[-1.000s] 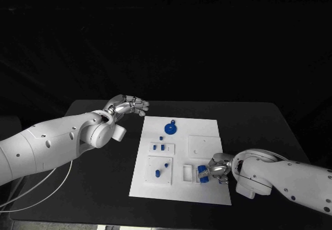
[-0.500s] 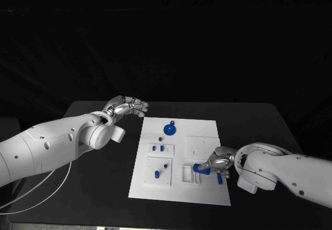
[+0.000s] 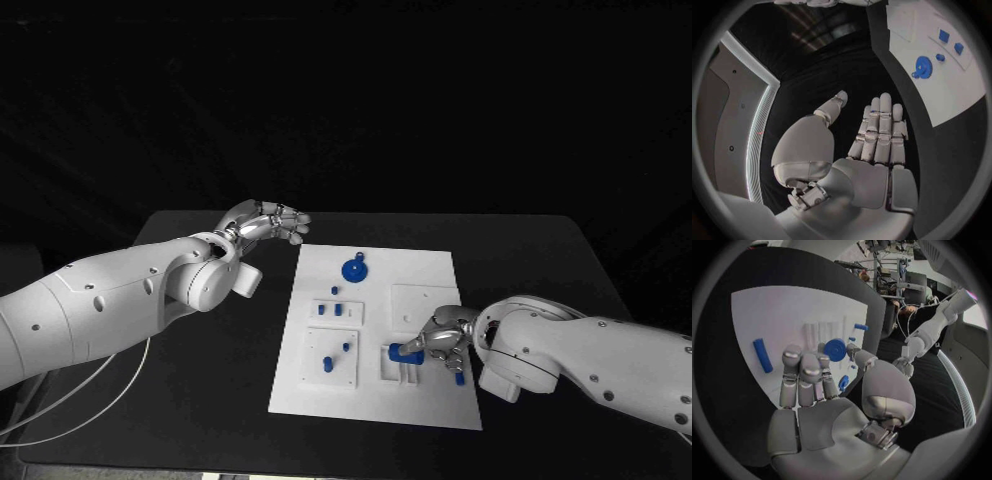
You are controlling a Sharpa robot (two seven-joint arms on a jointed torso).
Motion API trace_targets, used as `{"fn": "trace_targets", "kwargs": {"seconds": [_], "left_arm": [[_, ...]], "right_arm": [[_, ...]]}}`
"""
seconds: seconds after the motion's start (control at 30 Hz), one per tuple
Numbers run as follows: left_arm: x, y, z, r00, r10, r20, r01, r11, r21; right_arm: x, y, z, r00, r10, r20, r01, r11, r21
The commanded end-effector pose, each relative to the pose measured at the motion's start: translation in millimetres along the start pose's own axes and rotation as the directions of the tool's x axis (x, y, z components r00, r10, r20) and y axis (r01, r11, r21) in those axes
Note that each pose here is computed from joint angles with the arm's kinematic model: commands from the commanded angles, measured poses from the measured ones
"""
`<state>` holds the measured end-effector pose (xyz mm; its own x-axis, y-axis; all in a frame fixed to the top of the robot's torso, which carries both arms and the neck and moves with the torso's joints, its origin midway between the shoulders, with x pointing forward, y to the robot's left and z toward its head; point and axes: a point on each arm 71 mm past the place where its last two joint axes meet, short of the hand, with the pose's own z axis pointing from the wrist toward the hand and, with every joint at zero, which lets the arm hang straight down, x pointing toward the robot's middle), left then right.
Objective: Assemble the parts on the task board
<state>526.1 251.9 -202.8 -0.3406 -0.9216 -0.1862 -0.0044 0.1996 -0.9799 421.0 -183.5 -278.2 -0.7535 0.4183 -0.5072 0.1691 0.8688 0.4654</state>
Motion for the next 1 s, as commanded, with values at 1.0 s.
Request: {"fn": "trace_targets", "kwargs": {"seconds": [1.0], "left_arm": [[0.5, -1.5, -0.4, 1.0, -0.009, -0.01, 0.009, 1.0, 0.013]], "right_arm": [[13.2, 12.1, 18.7, 0.978, -0.178, 0.107, 0.183, 0.982, -0.041]]}}
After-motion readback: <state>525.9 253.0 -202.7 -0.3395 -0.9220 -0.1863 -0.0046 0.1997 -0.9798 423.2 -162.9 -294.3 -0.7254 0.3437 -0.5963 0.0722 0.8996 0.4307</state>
